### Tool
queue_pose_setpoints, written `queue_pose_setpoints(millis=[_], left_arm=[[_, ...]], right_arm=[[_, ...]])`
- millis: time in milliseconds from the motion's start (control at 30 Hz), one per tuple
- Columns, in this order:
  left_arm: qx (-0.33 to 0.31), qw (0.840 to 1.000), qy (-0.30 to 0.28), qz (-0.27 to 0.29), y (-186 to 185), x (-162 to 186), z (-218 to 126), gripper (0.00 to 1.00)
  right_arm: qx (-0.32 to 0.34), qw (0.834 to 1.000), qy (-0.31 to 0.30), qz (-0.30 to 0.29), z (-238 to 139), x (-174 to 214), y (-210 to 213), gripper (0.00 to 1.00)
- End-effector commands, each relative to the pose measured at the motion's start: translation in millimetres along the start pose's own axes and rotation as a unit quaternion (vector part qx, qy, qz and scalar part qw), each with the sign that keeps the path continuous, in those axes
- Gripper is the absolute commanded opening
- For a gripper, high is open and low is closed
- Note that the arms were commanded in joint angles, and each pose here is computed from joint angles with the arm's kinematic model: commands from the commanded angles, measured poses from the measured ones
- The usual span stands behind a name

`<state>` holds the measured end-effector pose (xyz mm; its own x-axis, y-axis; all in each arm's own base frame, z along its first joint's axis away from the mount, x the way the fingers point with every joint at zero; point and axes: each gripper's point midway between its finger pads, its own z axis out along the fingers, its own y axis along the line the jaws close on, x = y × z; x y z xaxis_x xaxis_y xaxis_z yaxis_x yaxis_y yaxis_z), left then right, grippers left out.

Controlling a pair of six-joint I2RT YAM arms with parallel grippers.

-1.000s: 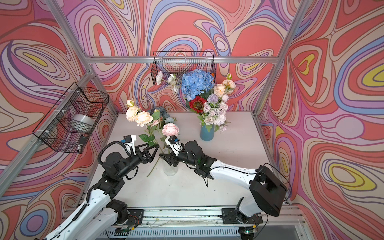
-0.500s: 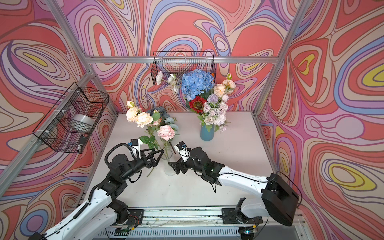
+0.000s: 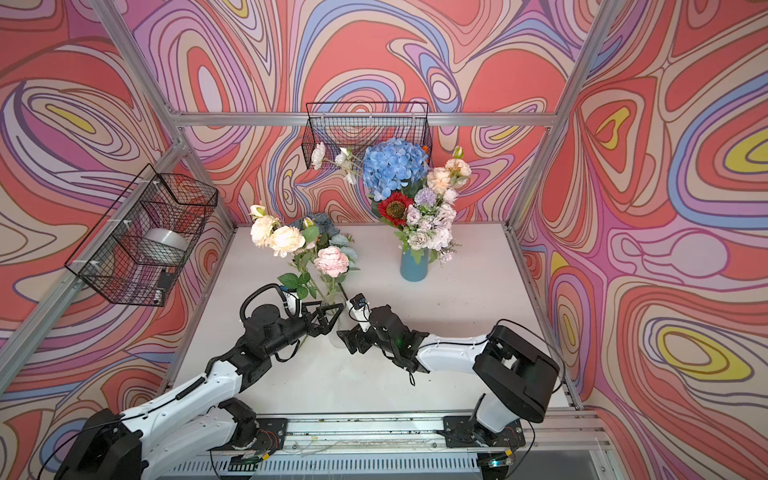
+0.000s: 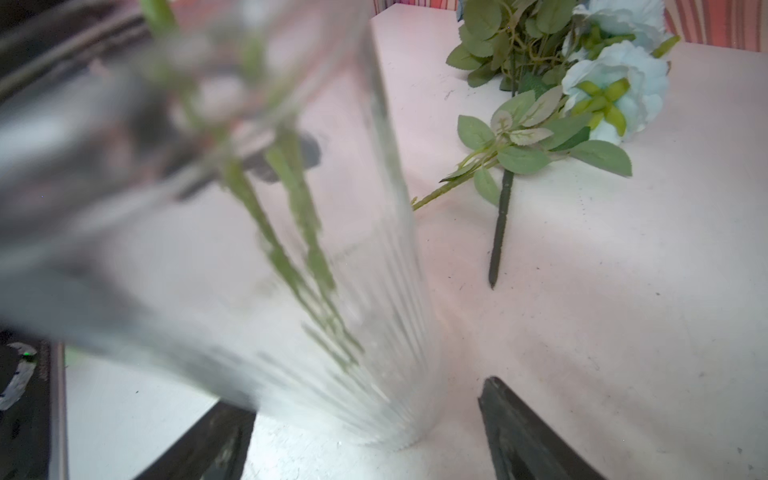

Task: Arrange the flowers into the vase
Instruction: 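Draw the right gripper back from the vase while the left gripper withdraws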

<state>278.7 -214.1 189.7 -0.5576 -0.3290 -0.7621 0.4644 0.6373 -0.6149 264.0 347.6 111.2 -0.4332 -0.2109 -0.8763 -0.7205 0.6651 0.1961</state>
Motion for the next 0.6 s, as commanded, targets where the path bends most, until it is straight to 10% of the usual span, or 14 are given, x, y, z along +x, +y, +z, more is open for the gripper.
queue_pose_setpoints(millis=[0,567], left_arm=[[0.029,0.999,-0.015,0.018,-14,-11,11,0.98],[-0.034,0.997,0.036,0.061,-2,-7,6,1.0]], right_arm=[[0.049,0.999,-0.021,0.013,3,1,-18,0.86],[0.128,0.992,0.014,0.011,-7,7,-50,0.95]])
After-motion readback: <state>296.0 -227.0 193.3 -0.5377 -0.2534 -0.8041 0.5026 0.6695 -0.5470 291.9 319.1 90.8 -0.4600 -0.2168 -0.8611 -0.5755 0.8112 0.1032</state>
